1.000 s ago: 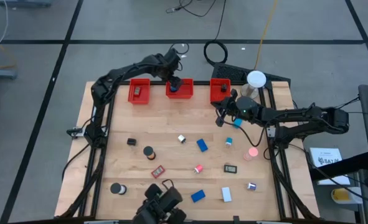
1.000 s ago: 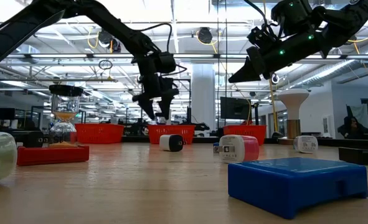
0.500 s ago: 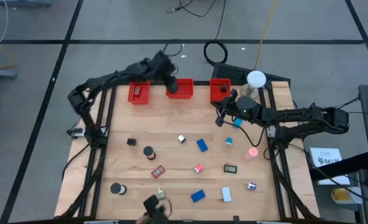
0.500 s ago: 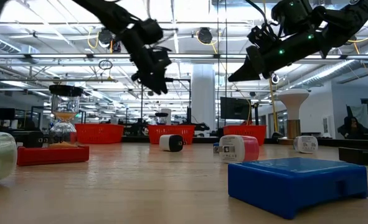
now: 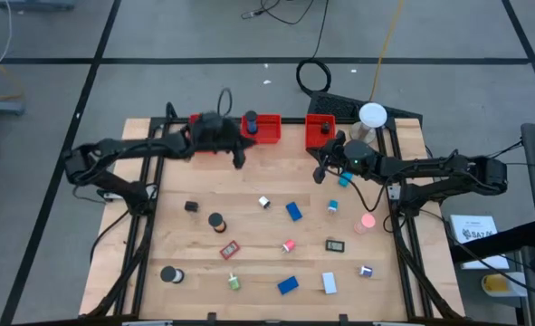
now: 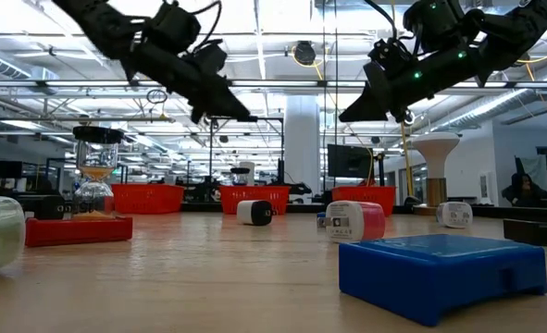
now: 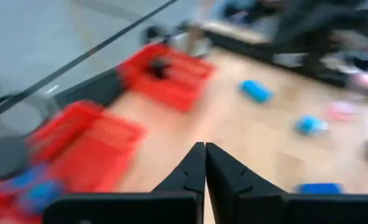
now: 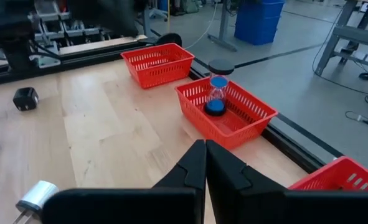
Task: Pick & Place Office items
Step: Put the top left blue timer into the left orange basket
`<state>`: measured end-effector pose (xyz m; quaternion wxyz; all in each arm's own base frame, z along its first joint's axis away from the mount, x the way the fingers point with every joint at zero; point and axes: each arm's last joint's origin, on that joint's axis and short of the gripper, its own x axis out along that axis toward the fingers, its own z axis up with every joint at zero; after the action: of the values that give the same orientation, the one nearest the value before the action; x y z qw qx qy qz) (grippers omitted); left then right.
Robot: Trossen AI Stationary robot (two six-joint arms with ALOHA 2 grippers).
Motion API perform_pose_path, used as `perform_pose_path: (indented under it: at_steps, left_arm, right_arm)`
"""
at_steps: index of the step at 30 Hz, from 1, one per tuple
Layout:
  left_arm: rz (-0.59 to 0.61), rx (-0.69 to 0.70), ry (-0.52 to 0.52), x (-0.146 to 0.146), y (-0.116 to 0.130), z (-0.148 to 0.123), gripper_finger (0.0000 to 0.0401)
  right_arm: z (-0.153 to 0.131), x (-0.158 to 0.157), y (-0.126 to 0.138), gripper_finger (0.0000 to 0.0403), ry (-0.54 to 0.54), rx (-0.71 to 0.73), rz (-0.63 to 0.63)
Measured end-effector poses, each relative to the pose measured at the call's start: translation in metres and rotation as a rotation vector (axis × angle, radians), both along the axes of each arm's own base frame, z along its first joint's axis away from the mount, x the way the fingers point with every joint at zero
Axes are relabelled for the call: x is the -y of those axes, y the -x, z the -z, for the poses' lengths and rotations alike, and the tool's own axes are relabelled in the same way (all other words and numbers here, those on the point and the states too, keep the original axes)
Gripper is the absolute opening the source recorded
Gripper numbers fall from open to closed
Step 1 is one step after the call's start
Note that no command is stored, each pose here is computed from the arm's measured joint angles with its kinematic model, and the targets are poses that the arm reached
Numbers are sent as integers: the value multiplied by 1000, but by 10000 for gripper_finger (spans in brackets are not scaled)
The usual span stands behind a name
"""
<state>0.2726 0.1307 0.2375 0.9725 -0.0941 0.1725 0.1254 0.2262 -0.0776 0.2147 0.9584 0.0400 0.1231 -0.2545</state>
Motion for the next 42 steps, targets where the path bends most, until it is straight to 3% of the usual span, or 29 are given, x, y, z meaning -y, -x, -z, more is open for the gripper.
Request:
perform_pose_path:
  at_steps: [4, 11, 20, 27, 34, 42]
  left_arm:
    - [104, 106, -25, 30, -3, 14, 9]
    - [158, 179, -93, 74, -4, 30, 13]
    - [229, 224, -174, 99, -12, 37, 9]
    - [326, 304, -217, 105, -24, 65, 5]
    - [263, 228, -201, 94, -30, 87, 19]
    - [233, 232, -185, 87, -29, 86, 10]
  right_arm:
    - [0, 0, 0, 0, 1, 1, -1]
    - [-3, -2, -2, 0, -23, 41, -78]
    - [-6, -21, -8, 0, 28, 29, -146]
    - [-14, -42, -15, 0, 71, -103, -51]
    - [-6, -62, -11, 18, -110, -248, -24]
    - [-16, -82, -18, 92, -323, -450, 78]
